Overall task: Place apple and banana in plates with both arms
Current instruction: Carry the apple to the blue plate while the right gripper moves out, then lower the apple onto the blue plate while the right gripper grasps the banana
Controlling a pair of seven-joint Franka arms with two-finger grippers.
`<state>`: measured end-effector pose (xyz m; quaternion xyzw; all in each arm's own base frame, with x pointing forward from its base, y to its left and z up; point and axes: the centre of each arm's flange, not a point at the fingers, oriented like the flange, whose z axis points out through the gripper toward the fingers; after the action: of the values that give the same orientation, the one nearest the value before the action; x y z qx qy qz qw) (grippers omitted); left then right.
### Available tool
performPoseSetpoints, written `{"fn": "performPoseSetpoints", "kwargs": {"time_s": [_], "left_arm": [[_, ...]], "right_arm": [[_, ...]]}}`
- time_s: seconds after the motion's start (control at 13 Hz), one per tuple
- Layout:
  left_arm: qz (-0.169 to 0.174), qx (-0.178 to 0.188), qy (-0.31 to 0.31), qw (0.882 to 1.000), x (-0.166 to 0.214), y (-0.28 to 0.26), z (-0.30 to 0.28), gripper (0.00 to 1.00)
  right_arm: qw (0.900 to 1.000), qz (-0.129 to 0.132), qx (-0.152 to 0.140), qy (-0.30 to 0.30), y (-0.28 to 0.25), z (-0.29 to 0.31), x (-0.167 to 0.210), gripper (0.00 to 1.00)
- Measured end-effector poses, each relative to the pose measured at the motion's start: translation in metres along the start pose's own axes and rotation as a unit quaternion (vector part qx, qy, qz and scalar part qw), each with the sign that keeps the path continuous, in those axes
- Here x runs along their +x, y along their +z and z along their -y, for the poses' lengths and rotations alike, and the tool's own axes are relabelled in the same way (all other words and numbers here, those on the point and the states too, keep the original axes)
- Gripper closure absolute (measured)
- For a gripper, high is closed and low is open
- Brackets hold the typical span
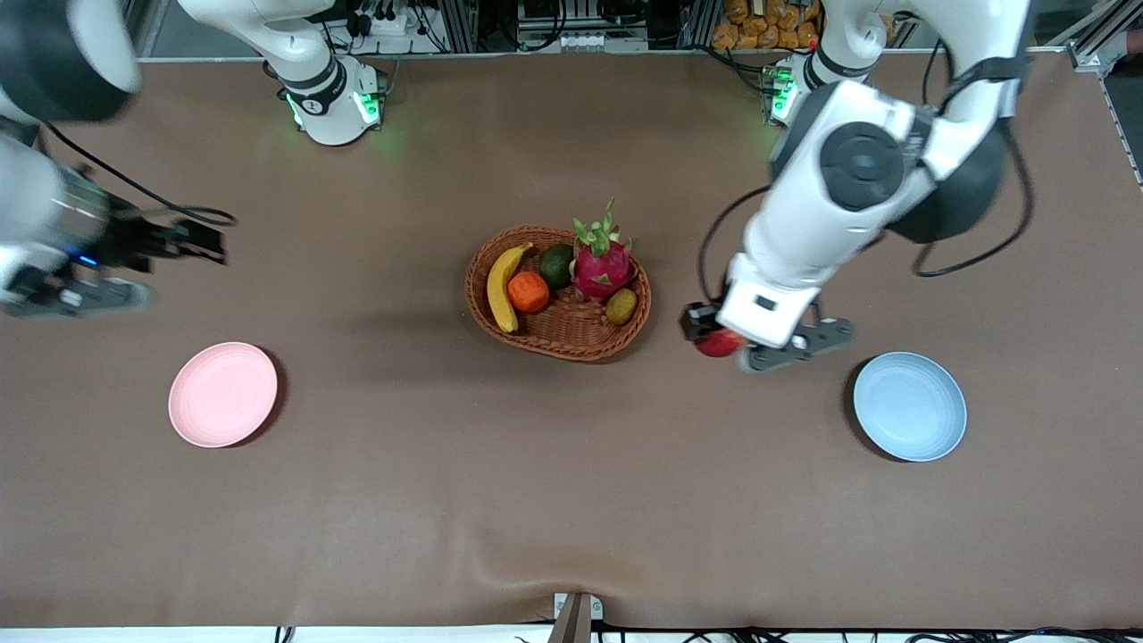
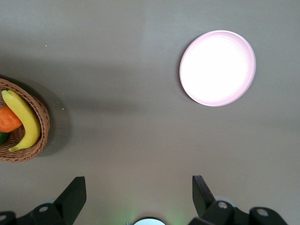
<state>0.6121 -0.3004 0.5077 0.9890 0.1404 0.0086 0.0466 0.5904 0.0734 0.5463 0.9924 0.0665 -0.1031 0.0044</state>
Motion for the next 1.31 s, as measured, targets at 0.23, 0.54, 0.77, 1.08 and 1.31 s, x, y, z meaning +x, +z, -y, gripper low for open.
{"fn": "performPoseSetpoints", "kwargs": {"time_s": [0.23,0.54,0.77,1.08,1.31], "left_arm": [[0.000,0.003,0.029,1.000,0.031,-0.011,0.045,0.26],[0.009,0.011,0.050,0.999,0.061,-0.008,0.093,0.26],[0.021,0.018,0.063,0.998,0.074,0.004,0.121,0.26],[0.034,0.023,0.077,0.996,0.085,0.017,0.149,0.26],[0.051,0.030,0.074,0.995,0.084,0.037,0.156,0.26]], "right_arm": [[1.000,0.000,-0.008,-0.022,0.041,0.030,0.036,0.00],[0.998,-0.002,-0.018,-0.052,0.082,0.071,0.064,0.00],[0.996,0.002,-0.031,-0.089,0.124,0.137,0.078,0.00],[0.999,0.005,-0.051,-0.005,0.194,0.217,0.089,0.00],[0.997,-0.023,-0.055,0.051,0.224,0.282,0.091,0.00]]}}
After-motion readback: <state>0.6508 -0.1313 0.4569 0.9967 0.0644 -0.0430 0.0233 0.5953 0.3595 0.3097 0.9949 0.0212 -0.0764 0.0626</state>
